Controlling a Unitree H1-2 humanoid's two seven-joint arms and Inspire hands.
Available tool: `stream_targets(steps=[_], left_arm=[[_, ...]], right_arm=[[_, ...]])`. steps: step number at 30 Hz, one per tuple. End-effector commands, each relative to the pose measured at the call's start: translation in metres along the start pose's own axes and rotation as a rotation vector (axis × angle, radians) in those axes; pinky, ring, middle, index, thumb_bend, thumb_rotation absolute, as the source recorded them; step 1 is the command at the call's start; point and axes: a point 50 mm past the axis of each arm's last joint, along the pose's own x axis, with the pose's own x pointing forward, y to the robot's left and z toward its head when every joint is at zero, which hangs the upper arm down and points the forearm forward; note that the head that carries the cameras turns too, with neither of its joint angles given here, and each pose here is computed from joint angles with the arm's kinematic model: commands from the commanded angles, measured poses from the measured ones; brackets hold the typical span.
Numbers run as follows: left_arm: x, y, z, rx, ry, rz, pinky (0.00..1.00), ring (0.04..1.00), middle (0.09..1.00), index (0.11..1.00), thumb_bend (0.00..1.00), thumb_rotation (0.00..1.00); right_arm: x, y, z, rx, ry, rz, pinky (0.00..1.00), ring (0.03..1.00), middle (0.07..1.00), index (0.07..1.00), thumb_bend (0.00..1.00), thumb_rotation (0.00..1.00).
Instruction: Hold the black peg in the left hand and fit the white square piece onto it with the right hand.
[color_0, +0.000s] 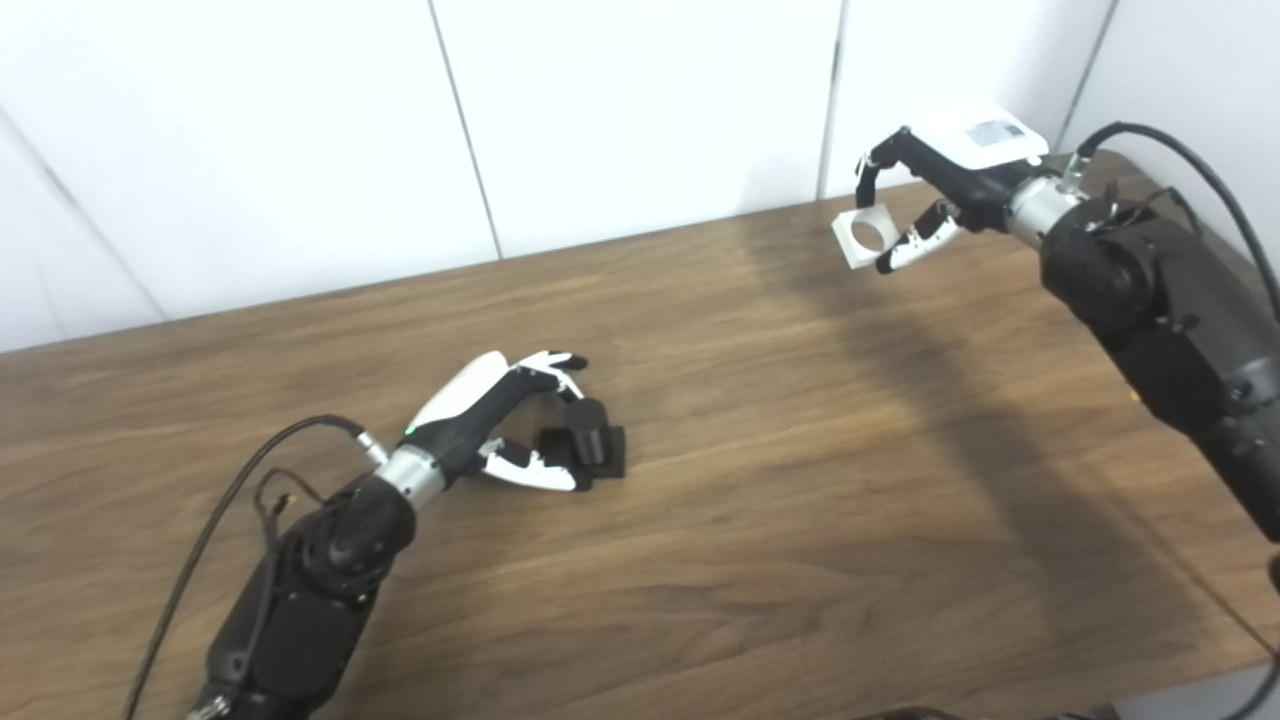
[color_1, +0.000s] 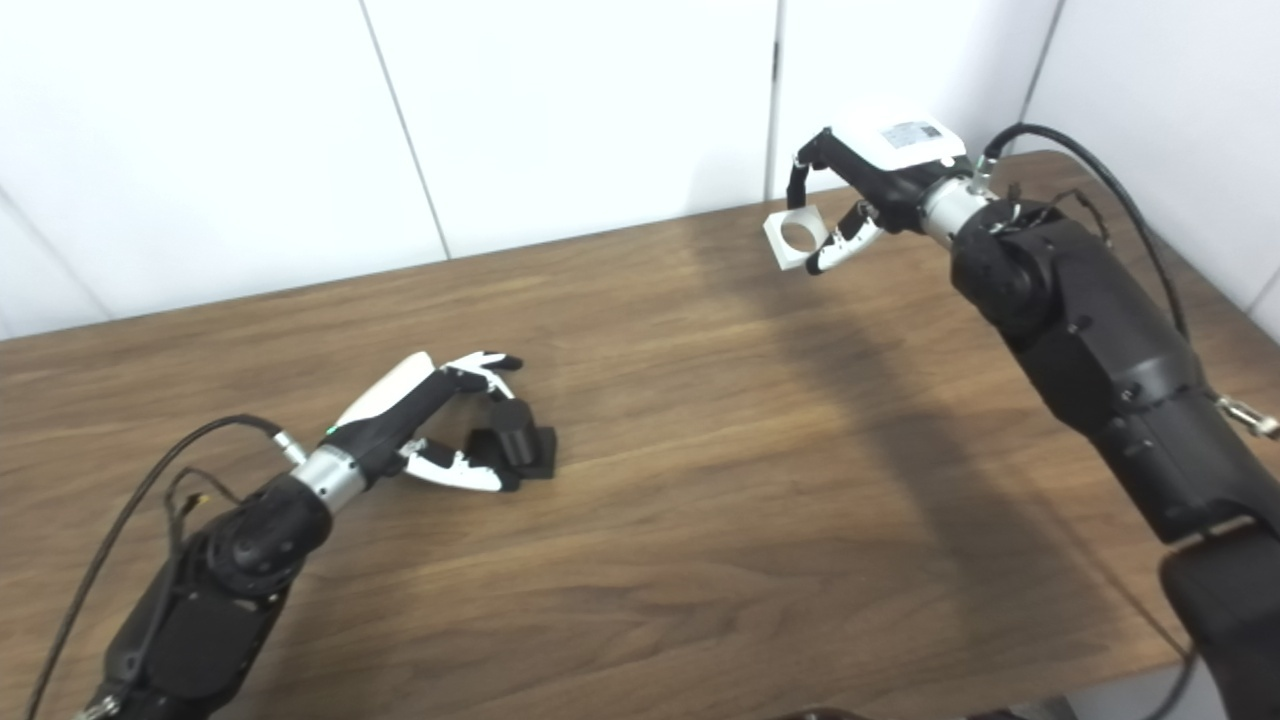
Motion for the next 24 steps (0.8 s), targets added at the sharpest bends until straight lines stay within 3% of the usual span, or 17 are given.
stream_targets(steps=[1,12,24], left_arm=[[-0.009,-0.024,-0.025,-0.002,0.145,-0.109,0.94,0.971,0.918,0.491,0.52,0.07],[-0.005,-0.027,-0.021,0.006,0.142,-0.107,0.93,0.965,0.911,0.492,0.52,0.07],[-0.002,-0.026,-0.019,0.012,0.139,-0.113,0.95,0.966,0.915,0.492,0.52,0.07]], right_arm=[[0.006,-0.036,0.016,-0.031,-0.081,-0.085,0.63,0.737,0.730,0.482,0.52,0.13],[0.002,-0.054,0.071,0.023,-0.248,-0.069,0.66,0.761,0.742,0.482,0.52,0.13],[0.008,-0.052,0.107,0.051,-0.345,-0.040,0.63,0.753,0.747,0.482,0.52,0.14]])
